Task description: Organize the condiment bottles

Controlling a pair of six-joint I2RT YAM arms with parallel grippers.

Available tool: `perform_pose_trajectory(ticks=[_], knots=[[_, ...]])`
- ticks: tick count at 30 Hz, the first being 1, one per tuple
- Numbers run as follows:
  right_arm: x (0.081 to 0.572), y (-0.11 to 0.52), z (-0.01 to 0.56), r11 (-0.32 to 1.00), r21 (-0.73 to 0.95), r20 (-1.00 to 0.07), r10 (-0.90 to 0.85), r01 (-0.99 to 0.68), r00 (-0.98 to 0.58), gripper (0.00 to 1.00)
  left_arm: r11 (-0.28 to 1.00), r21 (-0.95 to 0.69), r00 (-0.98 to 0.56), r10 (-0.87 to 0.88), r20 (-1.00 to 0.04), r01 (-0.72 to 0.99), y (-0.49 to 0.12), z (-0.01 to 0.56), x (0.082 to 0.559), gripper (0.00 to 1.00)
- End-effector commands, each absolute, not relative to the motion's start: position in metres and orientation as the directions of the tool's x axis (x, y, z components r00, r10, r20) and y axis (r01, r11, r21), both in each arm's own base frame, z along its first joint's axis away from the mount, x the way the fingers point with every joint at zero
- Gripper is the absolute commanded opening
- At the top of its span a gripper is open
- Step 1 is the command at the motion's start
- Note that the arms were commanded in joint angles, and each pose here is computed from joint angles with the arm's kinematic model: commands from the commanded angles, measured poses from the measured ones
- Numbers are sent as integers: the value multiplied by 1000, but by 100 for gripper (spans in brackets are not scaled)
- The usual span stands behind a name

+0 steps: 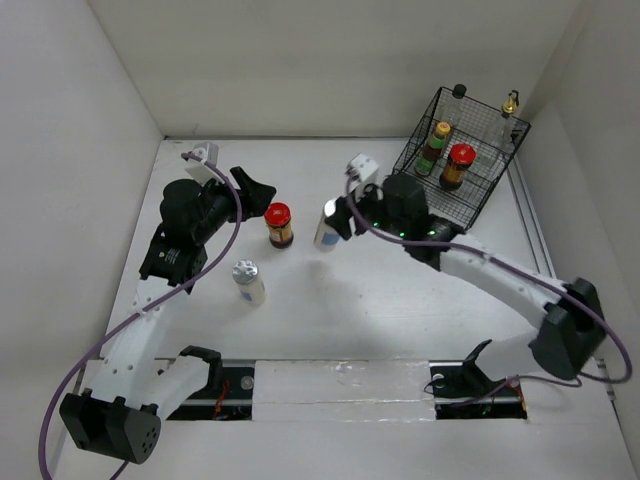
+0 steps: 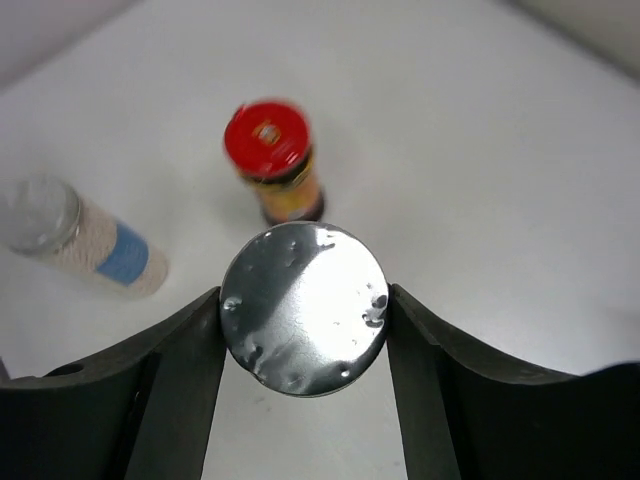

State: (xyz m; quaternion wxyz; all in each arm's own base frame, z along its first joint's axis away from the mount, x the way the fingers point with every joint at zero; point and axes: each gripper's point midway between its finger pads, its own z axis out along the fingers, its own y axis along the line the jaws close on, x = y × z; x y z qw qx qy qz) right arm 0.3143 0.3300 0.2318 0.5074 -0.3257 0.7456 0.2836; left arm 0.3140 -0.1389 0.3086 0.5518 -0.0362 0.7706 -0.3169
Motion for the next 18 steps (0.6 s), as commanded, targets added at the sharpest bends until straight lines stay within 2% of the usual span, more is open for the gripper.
perform_pose_trajectory(ticks=[1, 2, 5, 6, 12, 18], knots=[[330, 271, 383, 741, 71, -993, 113, -667, 19, 51, 778, -527, -333, -424, -842, 343, -140, 333, 312, 67], [345, 242, 390, 809, 76, -991, 126, -583, 47, 51, 773, -528, -338, -421, -842, 351, -142, 333, 311, 67], [355, 190, 415, 891, 88, -981, 156, -445, 118, 51, 773, -528, -338, -421, -842, 351, -142, 333, 311, 67], [365, 159, 420, 936, 101, -977, 157, -338, 142, 51, 773, -528, -338, -421, -842, 351, -142, 333, 311, 67], [384, 29, 440, 989, 113, -973, 91, 93, 212, 51, 773, -528, -338, -421, -842, 351, -142, 333, 311, 67], [416, -33, 438, 970, 116, -979, 75, 214, 190, 49, 772, -526, -330, -423, -844, 356, -142, 335, 311, 67]])
